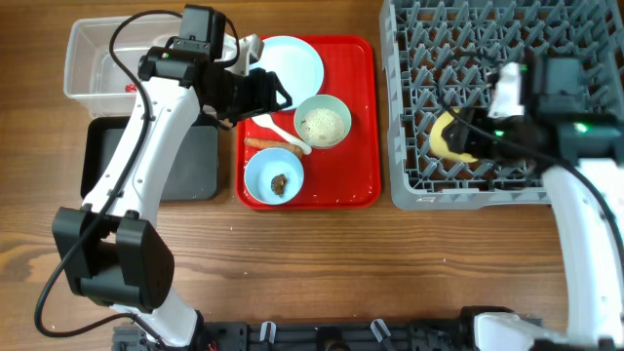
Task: Sort waste into correct bins and load items into the dishwasher rack
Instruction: 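Place the yellow cup upside down in the dish rack with the right gripper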
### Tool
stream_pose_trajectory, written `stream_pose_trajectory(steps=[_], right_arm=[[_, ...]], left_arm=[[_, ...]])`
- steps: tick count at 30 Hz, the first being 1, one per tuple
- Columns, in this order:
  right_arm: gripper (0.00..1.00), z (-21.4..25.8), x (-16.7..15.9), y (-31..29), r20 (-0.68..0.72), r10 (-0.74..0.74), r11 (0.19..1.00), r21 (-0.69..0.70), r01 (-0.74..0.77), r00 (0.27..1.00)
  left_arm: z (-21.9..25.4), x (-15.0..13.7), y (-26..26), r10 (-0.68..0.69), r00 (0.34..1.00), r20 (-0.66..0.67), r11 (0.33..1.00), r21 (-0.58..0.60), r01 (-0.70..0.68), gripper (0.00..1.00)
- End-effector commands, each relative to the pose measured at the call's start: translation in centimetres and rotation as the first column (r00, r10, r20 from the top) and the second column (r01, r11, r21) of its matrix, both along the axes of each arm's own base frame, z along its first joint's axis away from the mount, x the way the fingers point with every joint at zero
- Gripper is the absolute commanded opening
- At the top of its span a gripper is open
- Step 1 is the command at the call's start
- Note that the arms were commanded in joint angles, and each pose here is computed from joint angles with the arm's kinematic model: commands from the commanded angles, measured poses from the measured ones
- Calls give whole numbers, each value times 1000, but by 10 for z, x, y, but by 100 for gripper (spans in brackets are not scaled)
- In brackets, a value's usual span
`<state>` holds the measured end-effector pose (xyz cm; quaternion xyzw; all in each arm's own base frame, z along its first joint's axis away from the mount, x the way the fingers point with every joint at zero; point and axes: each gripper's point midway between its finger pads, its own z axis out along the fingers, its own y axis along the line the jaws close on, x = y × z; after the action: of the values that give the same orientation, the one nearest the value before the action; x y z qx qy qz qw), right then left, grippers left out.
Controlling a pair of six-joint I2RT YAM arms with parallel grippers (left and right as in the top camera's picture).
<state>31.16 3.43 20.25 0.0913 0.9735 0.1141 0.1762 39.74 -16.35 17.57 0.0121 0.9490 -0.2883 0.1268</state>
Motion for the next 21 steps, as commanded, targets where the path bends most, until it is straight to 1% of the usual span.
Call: stream_pose_trajectory(steps=[1,4,10,11,13,15,16,18,21], right_arm=[[47,-32,4,-1,-120,5,997,-74,-14,993],[47,-54,5,-1,-199,4,997,-80,-21,980],[48,-83,6,-1,-298,13,996,-83,-39,955],[50,-87,4,-1,-318,15,996,-83,-43,948],[59,-91,1,-1,-340,25,995,-83,-56,940],[73,-93,1,-1,-345,27,995,-83,-59,938],[82,-92,2,-1,-339,27,995,-83,-58,940],[91,-88,8,-1,-317,27,995,-84,-56,948],[96,-73,20,0,-270,28,995,-84,-52,962]], left_arm=[[-4,4,7,14,1000,15,998,53,-15,62],[-4,4,7,15,1000,15,998,57,-16,62],[-4,3,7,15,1000,13,998,57,-16,63],[-4,3,7,15,1000,13,998,57,-16,63],[-4,3,7,15,1000,13,998,57,-16,63],[-4,3,7,15,1000,13,998,57,-16,63],[-4,3,7,15,1000,13,998,57,-16,63],[-4,3,7,15,1000,13,998,57,-16,63],[-4,4,7,15,1000,14,998,56,-16,64]])
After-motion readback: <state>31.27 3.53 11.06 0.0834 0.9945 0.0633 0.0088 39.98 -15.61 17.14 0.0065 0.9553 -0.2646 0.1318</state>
